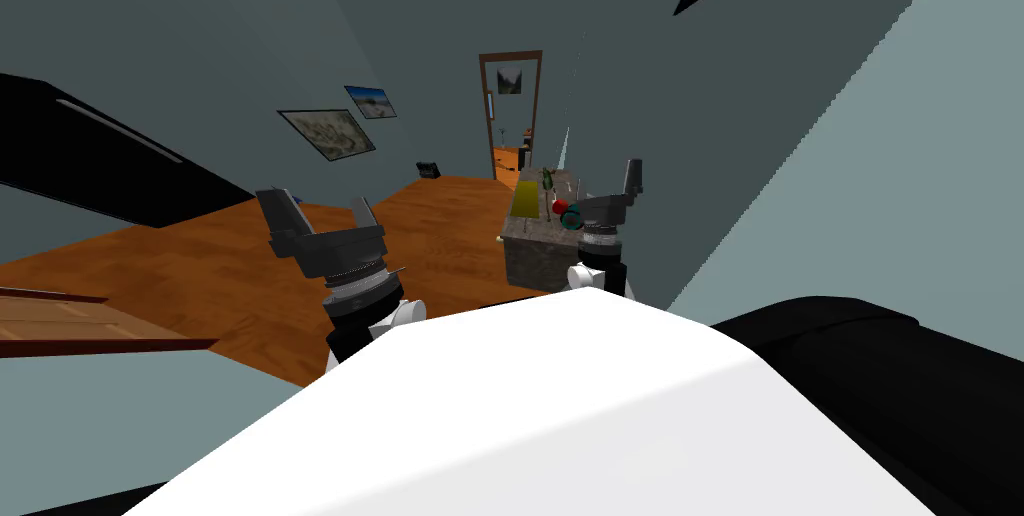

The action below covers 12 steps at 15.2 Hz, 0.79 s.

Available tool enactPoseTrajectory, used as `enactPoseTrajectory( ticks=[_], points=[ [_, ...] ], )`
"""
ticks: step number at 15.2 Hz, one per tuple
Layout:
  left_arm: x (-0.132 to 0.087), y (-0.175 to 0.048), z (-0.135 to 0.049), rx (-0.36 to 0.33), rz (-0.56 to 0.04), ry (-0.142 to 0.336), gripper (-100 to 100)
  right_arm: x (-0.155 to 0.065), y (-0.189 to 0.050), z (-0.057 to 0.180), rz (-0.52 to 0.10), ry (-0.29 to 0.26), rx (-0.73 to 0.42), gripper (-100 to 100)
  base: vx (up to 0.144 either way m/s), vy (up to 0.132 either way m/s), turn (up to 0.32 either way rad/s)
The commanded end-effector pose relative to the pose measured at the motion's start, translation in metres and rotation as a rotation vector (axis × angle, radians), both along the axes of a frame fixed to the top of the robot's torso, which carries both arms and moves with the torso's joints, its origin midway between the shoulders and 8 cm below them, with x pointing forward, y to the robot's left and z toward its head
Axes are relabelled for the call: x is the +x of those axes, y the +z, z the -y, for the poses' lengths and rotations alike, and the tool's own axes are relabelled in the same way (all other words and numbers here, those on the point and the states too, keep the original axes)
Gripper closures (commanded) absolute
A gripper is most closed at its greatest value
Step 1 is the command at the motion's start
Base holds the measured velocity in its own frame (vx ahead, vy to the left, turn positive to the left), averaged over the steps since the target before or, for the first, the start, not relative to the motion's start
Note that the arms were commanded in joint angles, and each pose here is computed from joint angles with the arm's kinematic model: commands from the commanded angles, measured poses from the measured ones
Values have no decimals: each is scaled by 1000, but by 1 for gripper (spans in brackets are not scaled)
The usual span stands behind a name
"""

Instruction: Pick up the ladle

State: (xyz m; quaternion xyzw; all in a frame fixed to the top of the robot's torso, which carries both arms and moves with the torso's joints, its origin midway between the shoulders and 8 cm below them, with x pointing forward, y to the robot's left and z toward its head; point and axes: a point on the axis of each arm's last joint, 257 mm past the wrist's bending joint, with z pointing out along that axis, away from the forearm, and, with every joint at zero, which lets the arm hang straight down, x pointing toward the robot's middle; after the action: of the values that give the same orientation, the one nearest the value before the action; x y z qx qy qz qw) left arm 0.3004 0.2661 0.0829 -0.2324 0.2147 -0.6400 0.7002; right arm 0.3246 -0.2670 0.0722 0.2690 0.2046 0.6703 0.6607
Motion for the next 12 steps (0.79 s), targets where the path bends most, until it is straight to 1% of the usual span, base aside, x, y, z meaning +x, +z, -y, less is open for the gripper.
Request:
enactPoseTrajectory(
  ticks=[1, 2, 3, 4, 5, 7, 8, 9, 10, 11, 12],
  points=[
    [0, 0, 0, 0, 0, 0, 0, 7, -10, 2, -46, 29, -3, -100, 11, 26, -18],
    [0, 0, 0, 0, 0, 0, 0, 11, -16, 4, -75, 45, 1, -100, 43, 62, -40],
    [0, 0, 0, 0, 0, 0, 0, 11, -16, 4, -75, 45, 1, -100, 57, 74, -31],
    [0, 0, 0, 0, 0, 0, 0, 16, -24, 7, -111, 63, 9, -100, 69, 87, -23],
    [0, 0, 0, 0, 0, 0, 0, 16, -24, 7, -111, 63, 9, -100, 55, 90, -18],
    [0, 0, 0, 0, 0, 0, 0, 26, -42, 16, -187, 101, 38, -100, 53, 101, -36],
    [0, 0, 0, 0, 0, 0, 0, 28, -44, 17, -199, 100, 40, -100, 61, 101, -35],
    [0, 0, 0, 0, 0, 0, 0, 33, -55, 23, -245, 120, 62, -100, 69, 104, -27],
    [0, 0, 0, 0, 0, 0, 0, 34, -56, 23, -250, 119, 63, -100, 67, 92, -25],
    [0, 0, 0, 0, 0, 0, 0, 38, -68, 29, -295, 139, 89, -100, 64, 89, -28],
    [0, 0, 0, 0, 0, 0, 0, 40, -70, 30, -306, 138, 91, -100, 60, 82, -30]
  ],
)
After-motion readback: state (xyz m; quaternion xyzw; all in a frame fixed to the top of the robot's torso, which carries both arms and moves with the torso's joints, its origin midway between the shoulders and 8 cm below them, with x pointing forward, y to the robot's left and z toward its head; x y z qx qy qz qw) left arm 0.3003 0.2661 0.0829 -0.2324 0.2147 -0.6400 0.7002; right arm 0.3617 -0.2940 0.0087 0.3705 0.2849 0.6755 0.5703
